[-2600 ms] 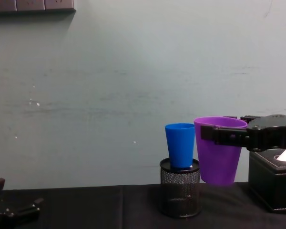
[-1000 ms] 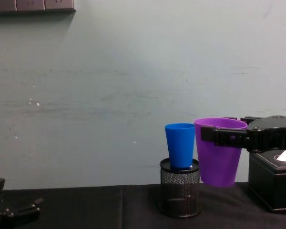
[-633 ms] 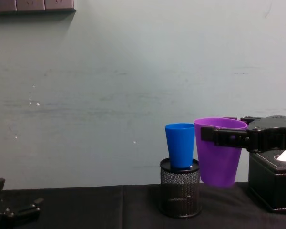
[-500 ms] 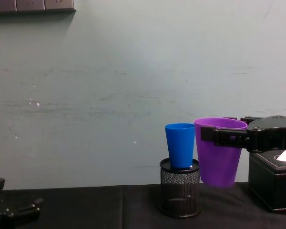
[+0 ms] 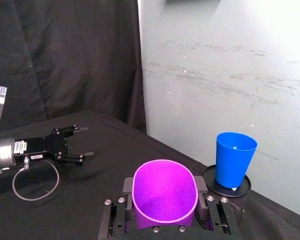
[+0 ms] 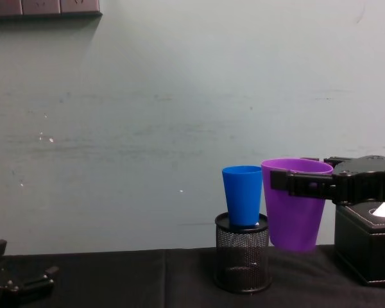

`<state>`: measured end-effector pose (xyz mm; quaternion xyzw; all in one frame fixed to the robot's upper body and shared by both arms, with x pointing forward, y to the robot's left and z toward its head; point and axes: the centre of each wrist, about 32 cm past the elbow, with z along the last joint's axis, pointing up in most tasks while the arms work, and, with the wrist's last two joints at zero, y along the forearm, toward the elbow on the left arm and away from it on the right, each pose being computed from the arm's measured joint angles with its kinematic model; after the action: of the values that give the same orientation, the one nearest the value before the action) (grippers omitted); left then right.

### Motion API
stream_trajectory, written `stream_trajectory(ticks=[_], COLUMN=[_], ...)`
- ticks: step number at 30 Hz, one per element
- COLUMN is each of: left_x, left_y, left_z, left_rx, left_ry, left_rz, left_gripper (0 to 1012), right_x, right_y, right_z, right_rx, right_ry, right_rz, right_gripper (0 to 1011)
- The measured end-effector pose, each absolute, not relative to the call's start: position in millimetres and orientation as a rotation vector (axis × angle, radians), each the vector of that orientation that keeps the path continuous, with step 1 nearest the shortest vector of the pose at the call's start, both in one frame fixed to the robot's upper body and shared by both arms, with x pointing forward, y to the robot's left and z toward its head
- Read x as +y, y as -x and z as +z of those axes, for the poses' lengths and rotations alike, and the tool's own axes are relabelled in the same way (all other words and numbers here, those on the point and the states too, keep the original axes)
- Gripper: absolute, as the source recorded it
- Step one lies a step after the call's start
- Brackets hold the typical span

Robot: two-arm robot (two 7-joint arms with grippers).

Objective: Pick up one cup with a gripper and tap it against the other cup.

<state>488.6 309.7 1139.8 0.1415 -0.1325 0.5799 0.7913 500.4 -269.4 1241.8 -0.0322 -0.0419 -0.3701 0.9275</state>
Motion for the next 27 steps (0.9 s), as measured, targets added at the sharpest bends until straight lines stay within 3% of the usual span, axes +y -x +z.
stream_trajectory(ticks=[17, 27], left_x=[310, 310], left_y=[-489, -489], left_z=[1140, 1140], left_rx=[-0.285, -0.285], left_ry=[-0.304, -0.304], left_rz=[1.248, 1.248], left_gripper=[1000, 1000], right_x=[-267, -255], right_y=[-501, -525], right_z=[1240, 1234], right_rx=[-0.091, -0.055], right_ry=[0.076, 0.095], right_rz=[-0.754, -0.806], right_gripper=[720, 720])
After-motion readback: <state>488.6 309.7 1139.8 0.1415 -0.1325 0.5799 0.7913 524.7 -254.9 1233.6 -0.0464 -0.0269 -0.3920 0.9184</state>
